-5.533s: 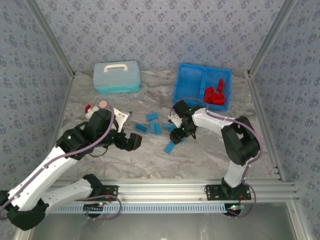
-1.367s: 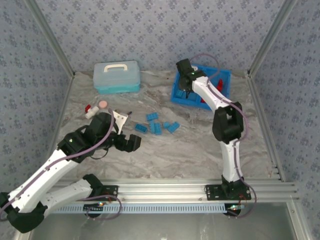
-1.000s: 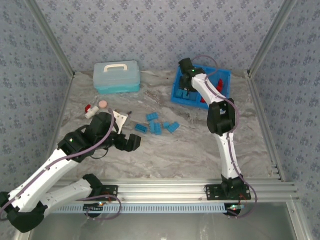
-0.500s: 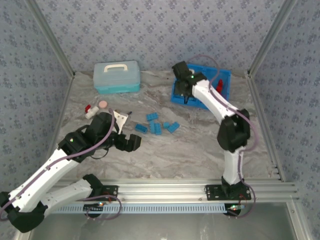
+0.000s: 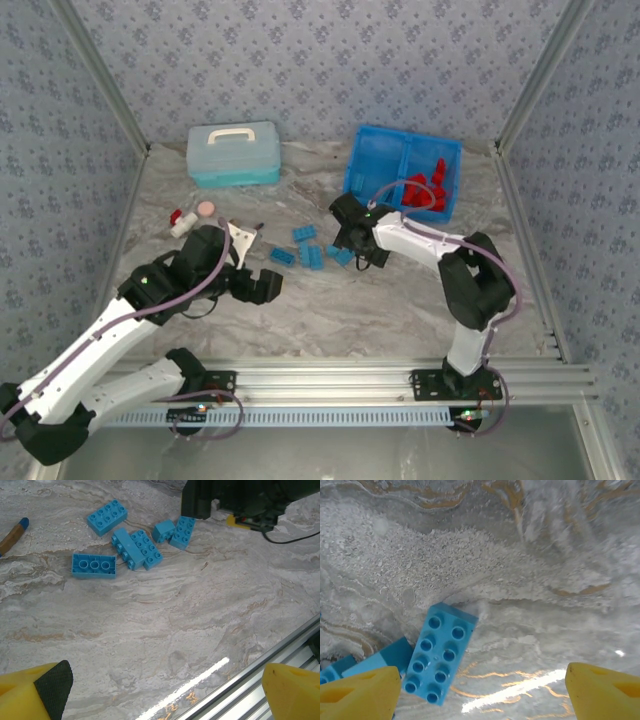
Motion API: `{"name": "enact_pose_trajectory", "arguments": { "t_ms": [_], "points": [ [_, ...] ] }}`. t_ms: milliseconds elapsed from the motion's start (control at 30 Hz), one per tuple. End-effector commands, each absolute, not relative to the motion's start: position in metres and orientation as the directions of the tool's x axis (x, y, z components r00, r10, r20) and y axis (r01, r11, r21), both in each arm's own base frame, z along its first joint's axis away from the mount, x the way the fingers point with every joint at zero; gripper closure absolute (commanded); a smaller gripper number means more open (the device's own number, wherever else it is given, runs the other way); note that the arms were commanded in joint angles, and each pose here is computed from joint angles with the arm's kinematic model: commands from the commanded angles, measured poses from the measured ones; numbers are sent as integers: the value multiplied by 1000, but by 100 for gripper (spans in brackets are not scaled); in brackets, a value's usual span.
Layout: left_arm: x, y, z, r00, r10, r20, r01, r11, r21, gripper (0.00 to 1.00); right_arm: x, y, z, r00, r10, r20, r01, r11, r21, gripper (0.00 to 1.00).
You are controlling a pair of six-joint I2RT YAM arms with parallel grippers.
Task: Sort the legos into containers by color
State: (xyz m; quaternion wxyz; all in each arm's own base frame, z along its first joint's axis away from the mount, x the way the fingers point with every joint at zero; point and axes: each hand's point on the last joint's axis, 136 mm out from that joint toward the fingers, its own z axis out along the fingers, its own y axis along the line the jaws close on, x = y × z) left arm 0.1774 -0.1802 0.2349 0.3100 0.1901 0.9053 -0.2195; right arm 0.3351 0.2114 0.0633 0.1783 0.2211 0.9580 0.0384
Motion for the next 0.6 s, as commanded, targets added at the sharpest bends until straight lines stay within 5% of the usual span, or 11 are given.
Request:
{"name": "enact_pose_trajectory", "arguments": {
  "t_ms": [0, 300, 567],
  "points": [
    [175, -181, 238, -727, 201, -657, 491, 821, -292, 1, 345, 229, 56, -804, 526, -277, 480, 849, 219, 12],
    [173, -176, 239, -722, 202, -662, 488, 827, -280, 1, 341, 237, 23, -822, 525, -219, 506, 851, 142, 20],
    [172, -174, 239, -721, 197, -664, 484, 830, -279, 1, 329, 230, 20, -819, 531, -220, 517, 847, 120, 61]
  ]
}}
